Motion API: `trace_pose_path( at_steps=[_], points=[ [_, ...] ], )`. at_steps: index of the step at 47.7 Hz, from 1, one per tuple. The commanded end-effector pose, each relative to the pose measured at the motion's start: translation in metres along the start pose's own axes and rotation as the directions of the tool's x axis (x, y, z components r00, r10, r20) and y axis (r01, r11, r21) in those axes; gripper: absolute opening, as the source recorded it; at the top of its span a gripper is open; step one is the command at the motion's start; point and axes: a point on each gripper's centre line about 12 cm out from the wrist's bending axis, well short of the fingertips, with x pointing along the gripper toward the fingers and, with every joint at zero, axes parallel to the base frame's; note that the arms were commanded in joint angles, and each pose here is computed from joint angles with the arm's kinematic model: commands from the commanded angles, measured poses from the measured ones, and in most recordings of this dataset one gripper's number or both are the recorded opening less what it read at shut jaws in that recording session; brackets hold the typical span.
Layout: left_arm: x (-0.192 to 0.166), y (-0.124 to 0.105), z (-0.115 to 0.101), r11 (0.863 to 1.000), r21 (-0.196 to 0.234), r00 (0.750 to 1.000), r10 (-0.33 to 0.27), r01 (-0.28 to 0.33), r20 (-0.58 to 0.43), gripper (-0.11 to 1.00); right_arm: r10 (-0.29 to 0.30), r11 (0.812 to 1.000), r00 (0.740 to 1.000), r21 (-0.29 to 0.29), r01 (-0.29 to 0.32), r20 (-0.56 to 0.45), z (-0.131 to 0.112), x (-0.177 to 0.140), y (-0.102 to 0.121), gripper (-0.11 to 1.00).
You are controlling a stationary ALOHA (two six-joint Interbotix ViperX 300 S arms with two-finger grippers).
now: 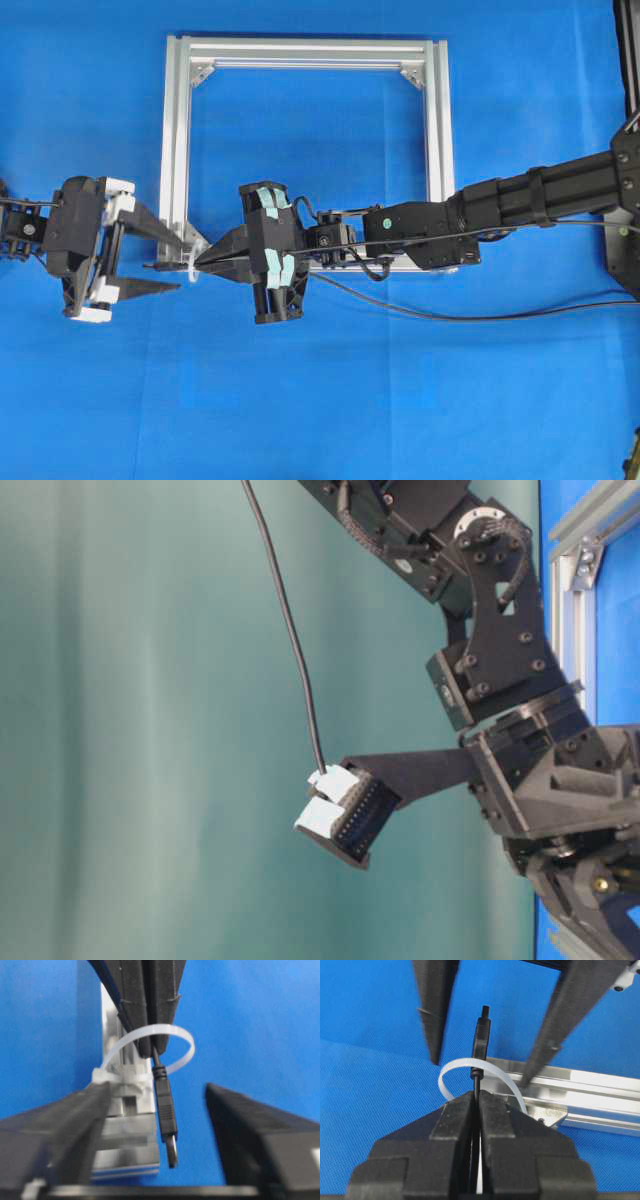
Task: Insert the wire through the string loop located on the left side.
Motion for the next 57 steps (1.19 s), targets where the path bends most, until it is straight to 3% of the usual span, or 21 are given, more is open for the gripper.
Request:
trace_pose_path(
  at_steps=[1,8,16,29,35,46,48,57],
  points=[
    [0.003,-0.001,0.007,1.0,0.005,0.999,-0.005,0.005,0.032,0.47,0.005,1.0,0.999,-0.001,-0.005,0.04,0.016,-0.002,0.002,0.0],
    [0.002,-0.001,0.006,1.0,0.012,1.0,-0.005,0.004,0.027,0.08,0.005,1.0,0.999,-0.003,-0.005,0.036,0.015,-0.002,0.002,0.0],
    [0.001,-0.001,0.005,1.0,0.01,1.0,-0.003,0.003,0.02,0.08,0.016,1.0,0.999,-0.025,-0.015,0.037,0.015,-0.002,0.004,0.0],
    [0.001,-0.001,0.004,1.0,0.012,1.0,-0.004,0.004,0.018,0.08,0.01,1.0,0.999,-0.007,-0.01,0.037,0.016,-0.002,0.002,0.02],
    [0.001,-0.001,0.005,1.0,0.01,1.0,-0.004,0.004,0.02,0.08,0.002,1.0,0.999,0.014,-0.002,0.035,0.015,-0.002,0.001,0.23],
    [0.001,-0.001,0.005,1.0,0.008,1.0,-0.005,0.004,0.021,0.08,-0.001,1.0,1.0,0.026,0.0,0.022,0.015,-0.004,0.003,0.9],
    [0.001,-0.001,0.005,1.0,0.007,1.0,-0.004,0.003,0.021,0.08,-0.001,1.0,1.0,0.026,0.001,0.02,0.015,-0.005,0.003,0.94],
    [0.0,-0.001,0.008,1.0,0.005,1.0,-0.006,0.005,0.027,0.08,-0.002,1.0,1.0,0.026,0.001,0.014,0.016,-0.013,0.003,0.91]
  ],
)
